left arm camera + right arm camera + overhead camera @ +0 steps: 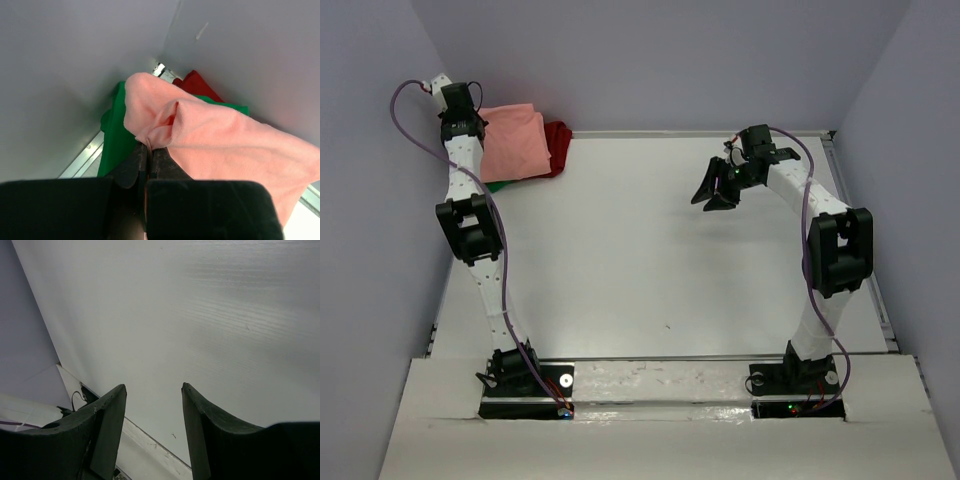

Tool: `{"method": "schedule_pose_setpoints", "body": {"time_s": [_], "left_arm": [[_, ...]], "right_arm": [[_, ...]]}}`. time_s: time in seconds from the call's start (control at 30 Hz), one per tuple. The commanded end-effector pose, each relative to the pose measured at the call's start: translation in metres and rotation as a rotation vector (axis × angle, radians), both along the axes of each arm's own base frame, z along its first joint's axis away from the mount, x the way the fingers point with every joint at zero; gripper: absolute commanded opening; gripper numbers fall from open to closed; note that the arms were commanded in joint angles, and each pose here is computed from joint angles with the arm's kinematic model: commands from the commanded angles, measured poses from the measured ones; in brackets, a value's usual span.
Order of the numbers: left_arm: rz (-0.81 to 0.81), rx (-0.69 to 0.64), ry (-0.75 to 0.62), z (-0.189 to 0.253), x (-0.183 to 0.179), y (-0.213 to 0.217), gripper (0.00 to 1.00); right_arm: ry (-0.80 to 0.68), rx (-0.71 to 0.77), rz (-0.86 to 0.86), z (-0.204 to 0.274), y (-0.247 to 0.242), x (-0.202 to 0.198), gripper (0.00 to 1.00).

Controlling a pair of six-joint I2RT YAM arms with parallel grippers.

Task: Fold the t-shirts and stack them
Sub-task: Put the neatly folded tshirt into the corner of the board with the left arm

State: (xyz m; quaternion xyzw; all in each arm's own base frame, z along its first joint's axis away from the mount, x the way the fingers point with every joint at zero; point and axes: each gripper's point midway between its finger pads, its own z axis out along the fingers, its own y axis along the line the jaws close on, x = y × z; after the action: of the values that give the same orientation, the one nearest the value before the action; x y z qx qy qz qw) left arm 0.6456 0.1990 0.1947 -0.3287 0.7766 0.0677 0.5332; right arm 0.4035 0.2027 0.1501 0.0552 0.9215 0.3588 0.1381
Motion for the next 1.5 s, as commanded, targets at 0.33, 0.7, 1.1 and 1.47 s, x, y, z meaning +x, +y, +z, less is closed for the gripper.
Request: {"method": "schedule_pose_setpoints", "body": {"time_s": [0.33,0.7,1.1,1.47], "left_arm": [[0.081,0.013,-0.076,0.023,-0.003,0.023,0.85],[-0.003,0.030,-0.108,0.071,-0.014,-0.005,0.99],[-0.135,0.012,0.117,0.068,-0.096,-0.122,0.99],[-0.206,-0.075,0.200,0.055,-0.228,-0.193,0.99]], "right_arm": [[-0.009,0.016,0.021,0.006,0.008,-0.009,0.54],[-0.016,0.026,0.031,0.008,0.014,-0.006,0.54],[-0.098,-0.011,0.066,0.020,0.013,0.001,0.54],[-0.172,-0.107,0.052,0.042,-0.009,-0.022,0.55]]}}
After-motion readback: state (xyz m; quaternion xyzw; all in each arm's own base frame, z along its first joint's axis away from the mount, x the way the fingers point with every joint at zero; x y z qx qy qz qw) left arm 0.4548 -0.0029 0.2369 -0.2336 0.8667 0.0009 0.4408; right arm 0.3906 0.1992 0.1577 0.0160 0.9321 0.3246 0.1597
